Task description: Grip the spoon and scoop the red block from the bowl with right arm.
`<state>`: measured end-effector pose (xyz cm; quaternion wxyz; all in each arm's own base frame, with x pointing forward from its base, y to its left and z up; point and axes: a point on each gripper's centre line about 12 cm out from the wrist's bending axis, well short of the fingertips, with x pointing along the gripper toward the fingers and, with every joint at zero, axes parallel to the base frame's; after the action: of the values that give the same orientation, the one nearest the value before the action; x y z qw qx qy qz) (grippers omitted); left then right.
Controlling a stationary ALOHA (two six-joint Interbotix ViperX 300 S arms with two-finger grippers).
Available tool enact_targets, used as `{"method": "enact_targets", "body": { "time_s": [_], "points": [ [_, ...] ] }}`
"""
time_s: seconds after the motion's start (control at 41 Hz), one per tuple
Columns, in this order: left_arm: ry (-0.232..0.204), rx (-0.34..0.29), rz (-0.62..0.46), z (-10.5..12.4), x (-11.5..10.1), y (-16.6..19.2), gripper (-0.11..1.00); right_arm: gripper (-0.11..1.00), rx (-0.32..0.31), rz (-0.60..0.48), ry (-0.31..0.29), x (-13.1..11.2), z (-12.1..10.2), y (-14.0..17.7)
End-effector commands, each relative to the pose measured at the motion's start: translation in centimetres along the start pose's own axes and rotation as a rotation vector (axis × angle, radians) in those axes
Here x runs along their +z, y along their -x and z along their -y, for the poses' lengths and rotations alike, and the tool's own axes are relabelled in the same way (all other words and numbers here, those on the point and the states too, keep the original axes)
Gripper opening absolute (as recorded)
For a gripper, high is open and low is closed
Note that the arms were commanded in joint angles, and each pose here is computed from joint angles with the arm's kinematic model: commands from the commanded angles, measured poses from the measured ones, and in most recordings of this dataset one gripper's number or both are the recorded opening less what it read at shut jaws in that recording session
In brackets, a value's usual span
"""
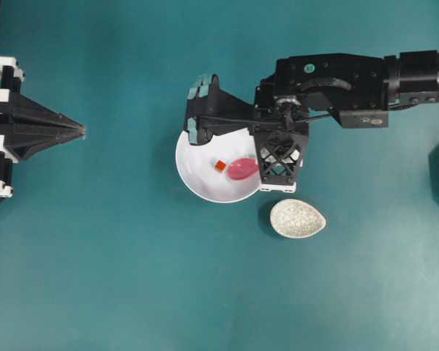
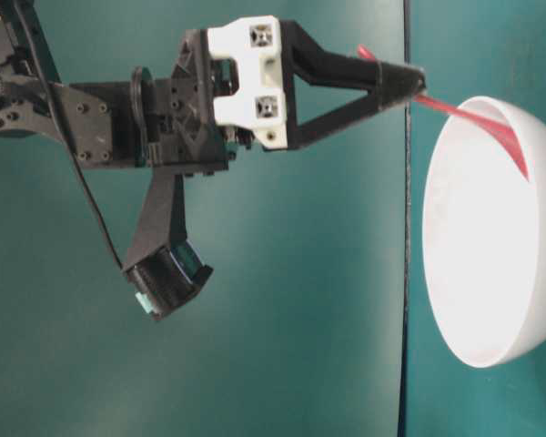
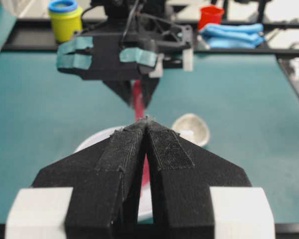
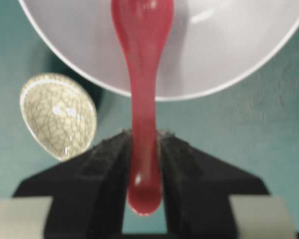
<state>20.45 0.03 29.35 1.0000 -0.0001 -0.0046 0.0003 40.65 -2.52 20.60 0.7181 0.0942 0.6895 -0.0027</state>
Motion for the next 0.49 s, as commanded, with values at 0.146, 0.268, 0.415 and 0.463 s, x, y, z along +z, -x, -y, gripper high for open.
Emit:
{"method": "enact_targets", "body": {
  "time_s": [0.146, 0.268, 0.415, 0.463],
  "points": [
    [-0.003, -0.002, 0.018, 0.0, 0.6, -0.2, 0.01, 0.25, 0.006, 0.085, 0.006, 1.6, -0.3, 1.2],
    [-0.005, -0.001, 0.018, 0.0, 0.6, -0.2, 0.01, 0.25, 0.006, 0.101, 0.005, 2.1, -0.3, 1.0],
    [-0.003, -0.002, 0.017, 0.0, 0.6, -0.2, 0.01, 0.25, 0.003, 0.107, 0.004, 2.3, -0.2, 0.8],
    [-0.003, -0.002, 0.017, 0.0, 0.6, -0.2, 0.01, 0.25, 0.001, 0.104, 0.000, 2.2, 0.0, 0.8]
  ]
}}
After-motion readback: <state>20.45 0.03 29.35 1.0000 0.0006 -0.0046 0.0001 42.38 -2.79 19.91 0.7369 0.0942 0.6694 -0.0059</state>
